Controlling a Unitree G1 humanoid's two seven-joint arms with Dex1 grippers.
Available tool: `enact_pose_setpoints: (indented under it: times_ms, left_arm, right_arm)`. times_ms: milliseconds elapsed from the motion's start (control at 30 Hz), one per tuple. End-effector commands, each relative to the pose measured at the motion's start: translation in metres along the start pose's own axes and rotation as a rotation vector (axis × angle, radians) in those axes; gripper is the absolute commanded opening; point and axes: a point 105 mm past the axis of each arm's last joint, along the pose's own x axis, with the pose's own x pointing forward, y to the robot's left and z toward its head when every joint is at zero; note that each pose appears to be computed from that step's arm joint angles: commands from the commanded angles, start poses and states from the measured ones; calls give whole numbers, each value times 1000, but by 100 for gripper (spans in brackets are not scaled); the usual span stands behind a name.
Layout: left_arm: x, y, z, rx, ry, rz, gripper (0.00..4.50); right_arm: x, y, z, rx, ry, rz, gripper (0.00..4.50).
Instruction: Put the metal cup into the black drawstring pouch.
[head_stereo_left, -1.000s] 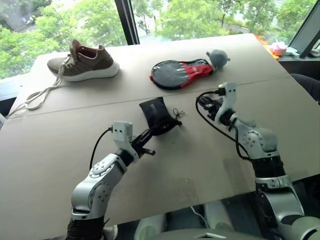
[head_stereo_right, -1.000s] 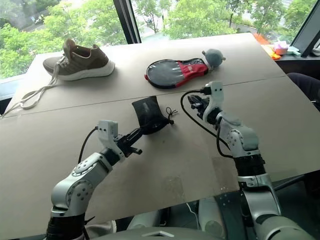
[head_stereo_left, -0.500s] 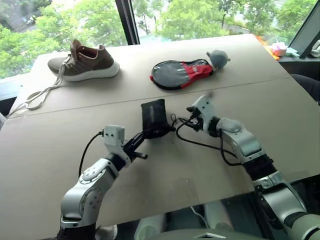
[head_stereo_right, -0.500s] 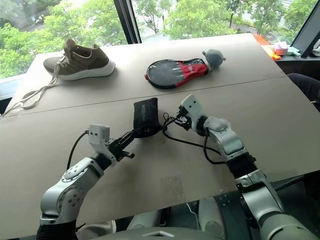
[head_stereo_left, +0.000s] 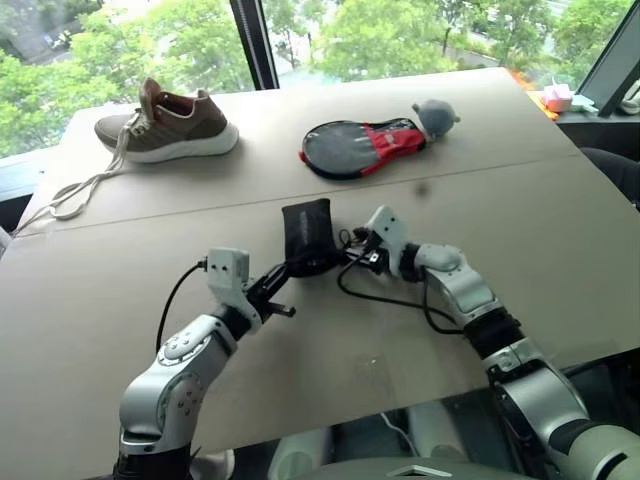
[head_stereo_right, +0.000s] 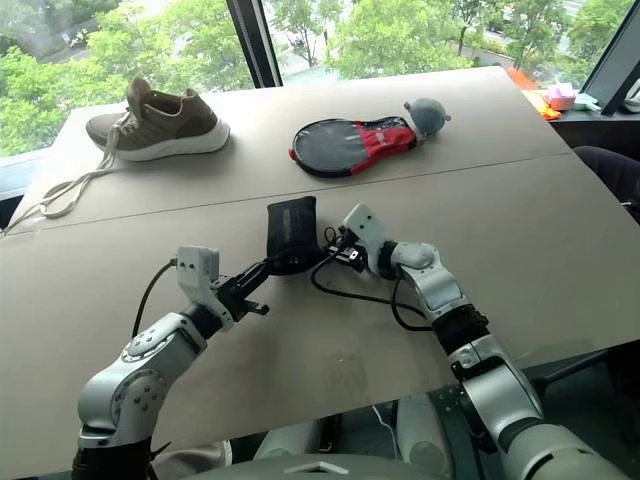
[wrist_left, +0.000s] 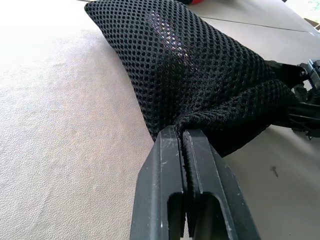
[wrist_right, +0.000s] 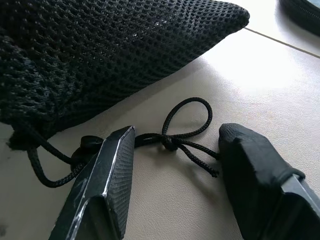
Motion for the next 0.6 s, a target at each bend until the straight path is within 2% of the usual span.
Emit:
enact_pose_setpoints:
  times_ms: [33,67,100,133,167,267,500,600]
  left_arm:
    - [-3,-6,12,23,-40,-14,0]
    - [-3,-6,12,23,-40,-13,0]
    - [-4,-6,12,23,-39,-12,0]
    - [-4,-6,12,23,-39,-12,0]
    - [-4,-6,12,23,-39,-11,0]
    - [-4,-6,12,24,-38,-12,0]
    - [-3,-6,13,25,-38,-16,0]
    - [-2,-6,13,27,-37,-20,0]
  right_arm:
    - [-2,-3,-5,2,29,-8,264]
    - [-3,-3,-9,2,45,-9,213]
    - [-4,-3,-11,6,57,-10,197]
    - [-5,-5,-12,10,60,-17,156]
    - [-6,-6,-12,13,61,-24,93]
    - [-9,-10,-10,11,51,-44,4]
    - [-14,-21,7,45,-39,-96,4]
    - [-20,-26,40,179,-239,-110,4]
